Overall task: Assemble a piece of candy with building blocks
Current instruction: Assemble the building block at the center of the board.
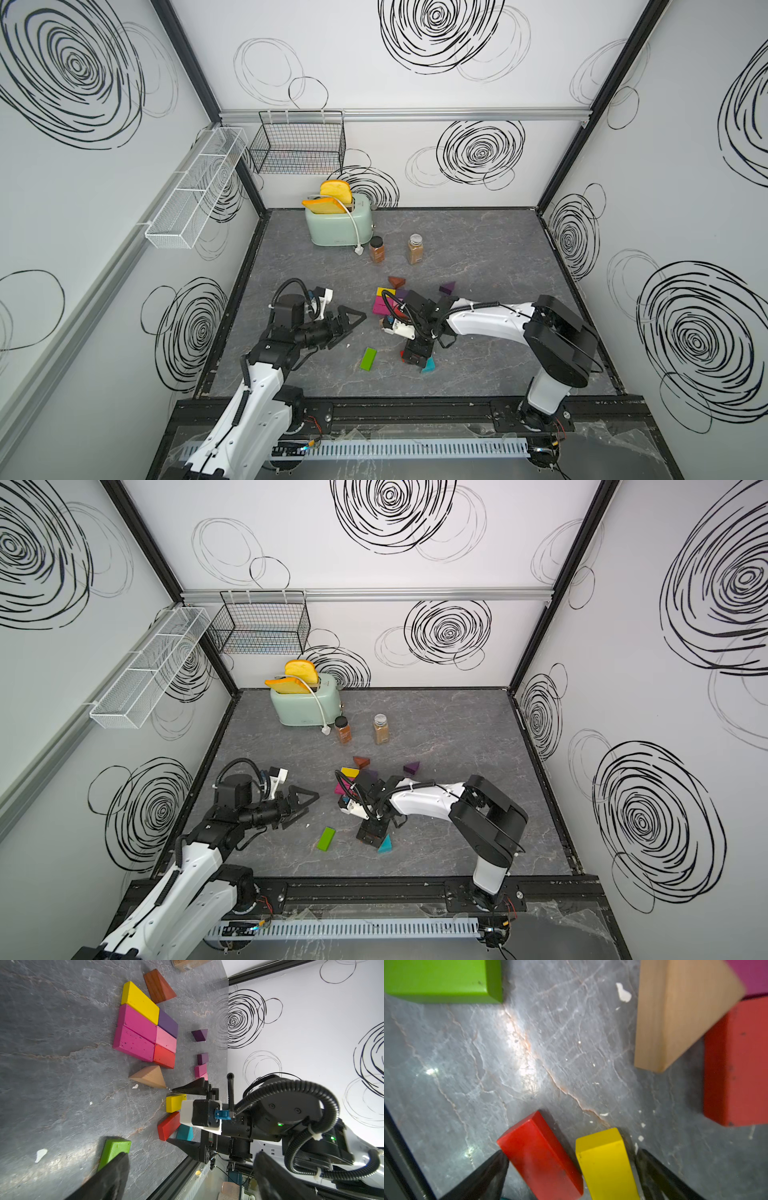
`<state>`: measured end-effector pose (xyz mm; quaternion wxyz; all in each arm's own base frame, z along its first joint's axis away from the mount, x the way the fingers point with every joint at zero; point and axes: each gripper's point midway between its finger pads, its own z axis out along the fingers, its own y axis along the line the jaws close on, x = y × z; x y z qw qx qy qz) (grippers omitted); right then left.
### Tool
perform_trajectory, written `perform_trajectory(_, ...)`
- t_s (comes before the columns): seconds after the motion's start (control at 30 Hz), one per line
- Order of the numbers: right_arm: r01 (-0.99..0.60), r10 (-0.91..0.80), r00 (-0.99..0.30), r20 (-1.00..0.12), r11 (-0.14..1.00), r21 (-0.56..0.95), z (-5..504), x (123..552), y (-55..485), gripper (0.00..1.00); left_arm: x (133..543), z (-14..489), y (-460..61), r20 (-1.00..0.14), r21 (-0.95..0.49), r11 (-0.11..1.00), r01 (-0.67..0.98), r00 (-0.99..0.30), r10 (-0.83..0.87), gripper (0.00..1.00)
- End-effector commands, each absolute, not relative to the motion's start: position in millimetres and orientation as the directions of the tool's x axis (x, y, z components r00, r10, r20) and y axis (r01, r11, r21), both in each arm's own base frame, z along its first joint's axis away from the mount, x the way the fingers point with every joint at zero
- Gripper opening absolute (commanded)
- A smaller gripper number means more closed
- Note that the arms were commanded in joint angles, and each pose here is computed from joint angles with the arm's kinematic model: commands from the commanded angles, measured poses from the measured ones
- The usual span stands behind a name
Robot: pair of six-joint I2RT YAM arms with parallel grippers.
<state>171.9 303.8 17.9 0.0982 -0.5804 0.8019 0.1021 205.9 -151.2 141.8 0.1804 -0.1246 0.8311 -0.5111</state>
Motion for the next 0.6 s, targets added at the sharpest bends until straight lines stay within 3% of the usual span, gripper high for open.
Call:
perform_trajectory(0.0, -0.957, -0.927, -0.282, -0.249, 0.289, 0.009, 14, 174, 296, 0.91, 210, 148, -153, -0.202, -0.904, 0.426, 0.021, -0.902, -0.383, 0.98)
perform_trajectory(0.27, -0.955, -0.933, -0.27, -0.239, 0.291, -0.057, 14, 187, 285, 0.7, 215, 150, -152, -0.217, -0.896, 0.442, 0.029, -0.899, -0.381, 0.98)
perform_trajectory(0.57, -0.932, -0.924, -0.305, -0.232, 0.34, -0.128, 28, 235, 249, 0.68, 216, 152, -157, -0.221, -0.895, 0.443, 0.043, -0.907, -0.359, 0.98)
